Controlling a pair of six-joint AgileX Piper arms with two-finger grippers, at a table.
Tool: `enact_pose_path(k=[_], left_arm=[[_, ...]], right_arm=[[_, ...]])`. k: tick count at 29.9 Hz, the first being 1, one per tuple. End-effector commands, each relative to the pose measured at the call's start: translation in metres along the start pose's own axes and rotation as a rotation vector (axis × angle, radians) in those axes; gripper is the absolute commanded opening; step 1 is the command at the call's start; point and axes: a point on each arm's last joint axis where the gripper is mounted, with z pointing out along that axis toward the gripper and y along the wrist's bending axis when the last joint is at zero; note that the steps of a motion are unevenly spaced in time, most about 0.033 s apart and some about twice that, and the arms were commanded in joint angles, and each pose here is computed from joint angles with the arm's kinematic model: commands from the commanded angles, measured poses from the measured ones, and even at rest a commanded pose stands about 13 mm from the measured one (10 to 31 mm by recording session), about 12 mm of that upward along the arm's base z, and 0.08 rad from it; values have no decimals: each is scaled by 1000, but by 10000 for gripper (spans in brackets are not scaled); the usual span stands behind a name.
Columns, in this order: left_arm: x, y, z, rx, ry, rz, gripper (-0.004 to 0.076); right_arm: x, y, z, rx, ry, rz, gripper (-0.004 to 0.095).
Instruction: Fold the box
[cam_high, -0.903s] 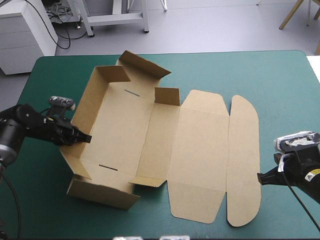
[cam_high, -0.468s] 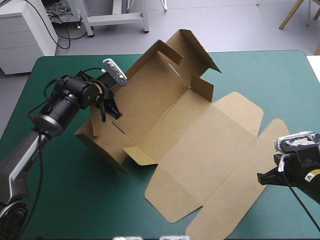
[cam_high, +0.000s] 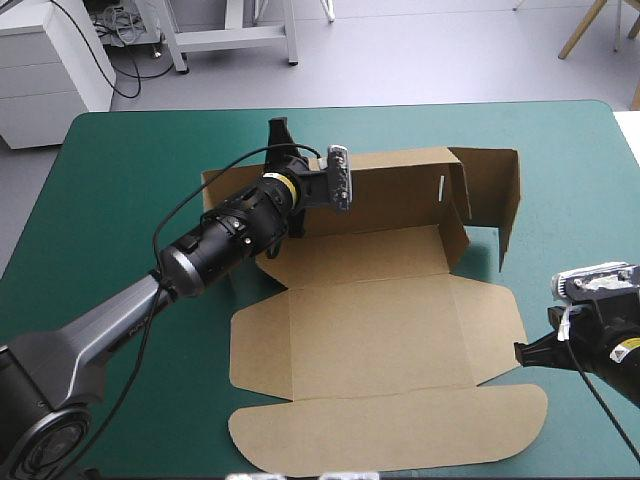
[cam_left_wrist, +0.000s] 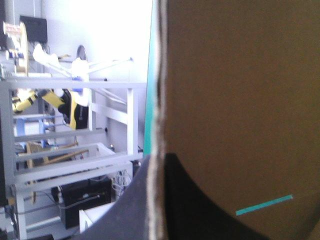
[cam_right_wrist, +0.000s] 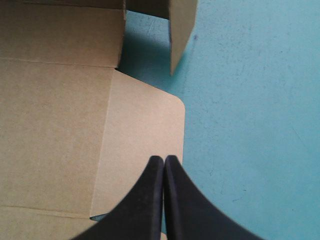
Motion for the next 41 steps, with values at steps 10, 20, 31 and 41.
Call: enact_pose_path(k=[10,20,31,41], left_arm=[[-26,3,-22,-113,-90,40,-10],[-45,-38,-18,-276,-118,254,-10],[-41,-49,-14,-343,-63,277,-10],[-37,-53,-12,-290,-41,197,-10]], right_arm=[[-11,-2,-5,16,-79,-1,-19],[-14,-3,-5,33,-120,-12,-19],[-18,-4,-5,53,-166,-59,143],[-15,-4,3,45,-179,-33,766]])
